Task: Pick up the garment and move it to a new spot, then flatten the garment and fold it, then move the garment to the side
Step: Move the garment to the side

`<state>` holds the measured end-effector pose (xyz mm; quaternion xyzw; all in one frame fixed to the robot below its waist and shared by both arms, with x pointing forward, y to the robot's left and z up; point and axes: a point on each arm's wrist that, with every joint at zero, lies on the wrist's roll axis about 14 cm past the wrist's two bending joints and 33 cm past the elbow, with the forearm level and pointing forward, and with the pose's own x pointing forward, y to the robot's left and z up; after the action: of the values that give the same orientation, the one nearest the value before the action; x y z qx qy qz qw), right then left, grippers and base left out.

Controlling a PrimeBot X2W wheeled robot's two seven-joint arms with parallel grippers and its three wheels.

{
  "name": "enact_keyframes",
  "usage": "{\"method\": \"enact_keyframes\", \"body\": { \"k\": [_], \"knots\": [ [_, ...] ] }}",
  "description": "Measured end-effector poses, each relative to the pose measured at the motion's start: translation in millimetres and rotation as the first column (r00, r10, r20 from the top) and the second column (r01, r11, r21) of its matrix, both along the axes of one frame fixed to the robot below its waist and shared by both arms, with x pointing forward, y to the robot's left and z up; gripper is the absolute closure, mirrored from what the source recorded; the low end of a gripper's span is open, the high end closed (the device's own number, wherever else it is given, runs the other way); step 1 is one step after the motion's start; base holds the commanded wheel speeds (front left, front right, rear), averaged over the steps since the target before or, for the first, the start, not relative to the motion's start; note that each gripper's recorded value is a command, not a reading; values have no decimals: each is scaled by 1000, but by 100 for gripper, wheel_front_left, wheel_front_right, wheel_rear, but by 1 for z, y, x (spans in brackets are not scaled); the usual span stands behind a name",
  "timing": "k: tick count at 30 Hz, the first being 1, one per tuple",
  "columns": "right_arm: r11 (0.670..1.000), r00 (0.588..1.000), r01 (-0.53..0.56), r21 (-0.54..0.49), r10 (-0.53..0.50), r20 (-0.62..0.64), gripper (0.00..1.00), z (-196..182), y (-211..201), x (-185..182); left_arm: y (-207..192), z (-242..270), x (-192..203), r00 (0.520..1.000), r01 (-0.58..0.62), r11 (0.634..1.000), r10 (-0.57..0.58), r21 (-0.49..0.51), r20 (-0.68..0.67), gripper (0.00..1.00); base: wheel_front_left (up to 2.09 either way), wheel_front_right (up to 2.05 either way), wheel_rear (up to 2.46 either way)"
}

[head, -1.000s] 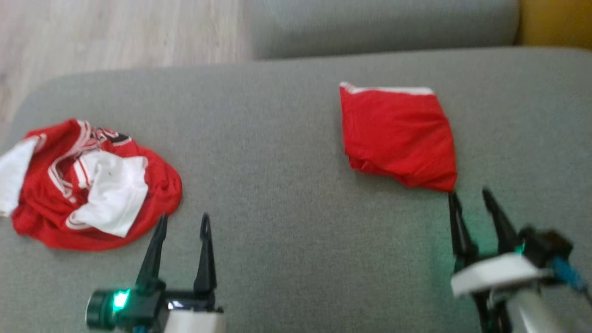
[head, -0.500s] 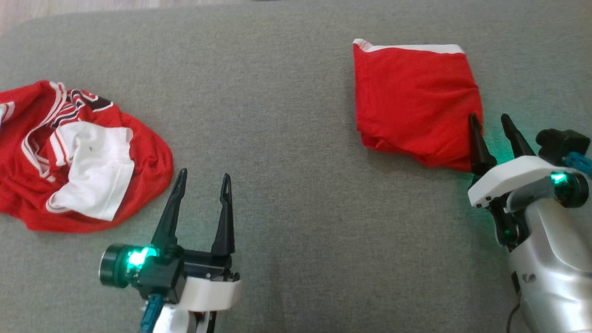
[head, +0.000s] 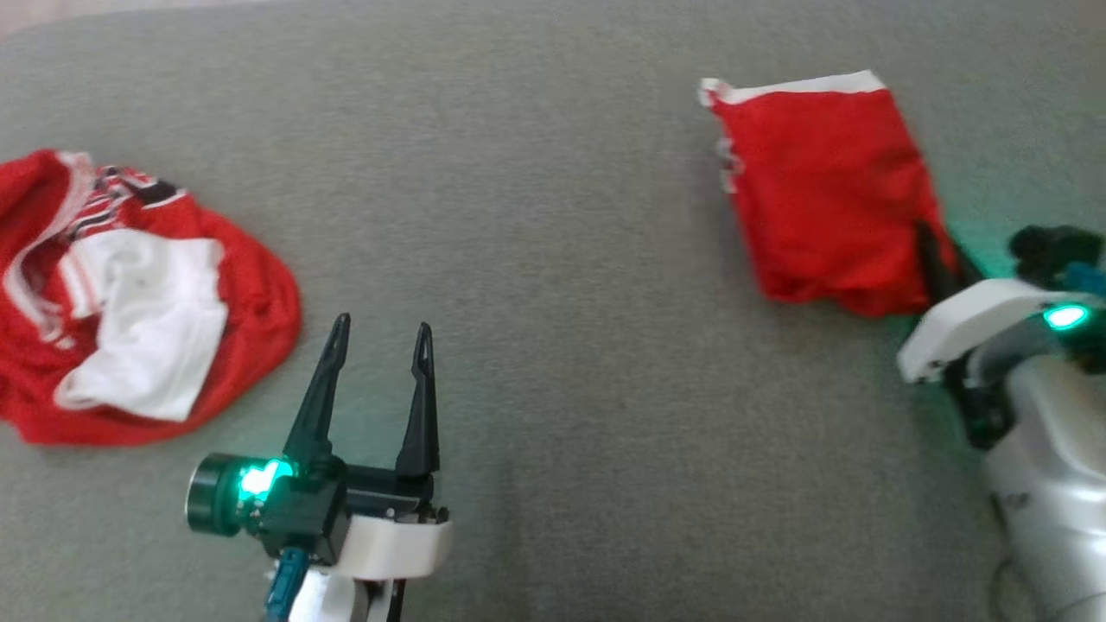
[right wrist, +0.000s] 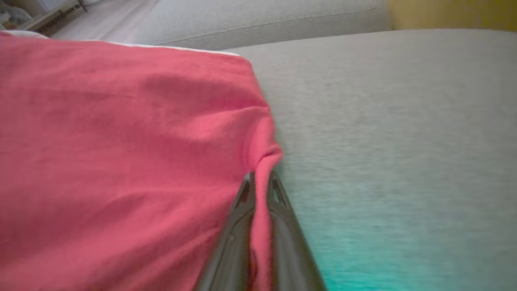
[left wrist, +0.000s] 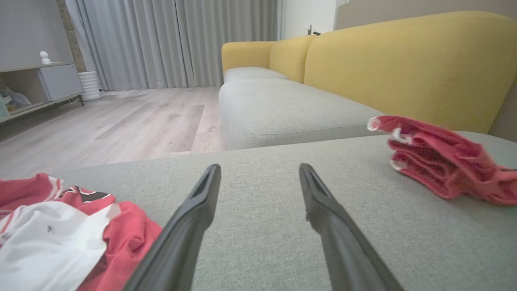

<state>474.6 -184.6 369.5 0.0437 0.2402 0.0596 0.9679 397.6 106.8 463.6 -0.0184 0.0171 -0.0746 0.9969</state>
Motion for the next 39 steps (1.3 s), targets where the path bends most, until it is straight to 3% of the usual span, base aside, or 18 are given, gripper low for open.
{"method": "enact_keyframes", "body": {
  "k": [4,8,14,18,19,20,21,25,27,29,31,35,39],
  "knots": [
    [987,997,70,-142,-72,-15,100,1,-72,-1,-17,-9,15,998,56,998,-56,-2,-8,0,0,0,0],
    [954,989,141,-265,-150,-14,100,11,-139,2,-33,-16,38,993,117,993,-116,-6,3,0,0,0,0],
    [874,960,250,-416,-278,-7,100,23,-225,-1,-59,-36,67,980,198,980,-198,-29,-1,0,0,0,0],
    [820,941,289,-495,-337,-9,100,24,-261,-8,-70,-55,77,973,228,973,-229,-45,-25,0,0,0,0],
    [810,939,293,-509,-344,-7,85,24,-266,-8,-72,-59,78,972,233,971,-235,-51,-31,0,0,0,0],
    [799,935,302,-520,-354,-2,52,25,-271,-8,-74,-62,79,970,240,969,-242,-57,-33,0,0,0,0],
    [788,933,307,-534,-359,7,0,27,-275,-6,-76,-64,81,969,243,968,-246,-63,-32,0,0,0,0],
    [726,925,342,-597,-373,76,0,43,-293,-6,-80,-66,83,966,253,965,-256,-71,-31,0,0,0,0],
    [710,929,351,-610,-347,131,0,54,-286,2,-79,-62,83,967,251,966,-254,-67,-24,0,0,0,0],
    [733,932,359,-579,-312,182,0,57,-265,12,-76,-57,82,970,242,968,-244,-68,-20,0,0,0,0],
    [783,935,355,-511,-291,203,0,50,-234,19,-72,-51,80,973,228,972,-230,-61,-18,0,0,0,0],
    [881,967,247,-403,-195,164,0,21,-161,13,-61,-33,71,979,202,978,-202,-47,3,0,0,0,0],
    [928,984,175,-328,-151,96,0,1,-121,-8,-47,-19,53,987,158,986,-158,-43,4,0,0,0,0]
  ]
}}
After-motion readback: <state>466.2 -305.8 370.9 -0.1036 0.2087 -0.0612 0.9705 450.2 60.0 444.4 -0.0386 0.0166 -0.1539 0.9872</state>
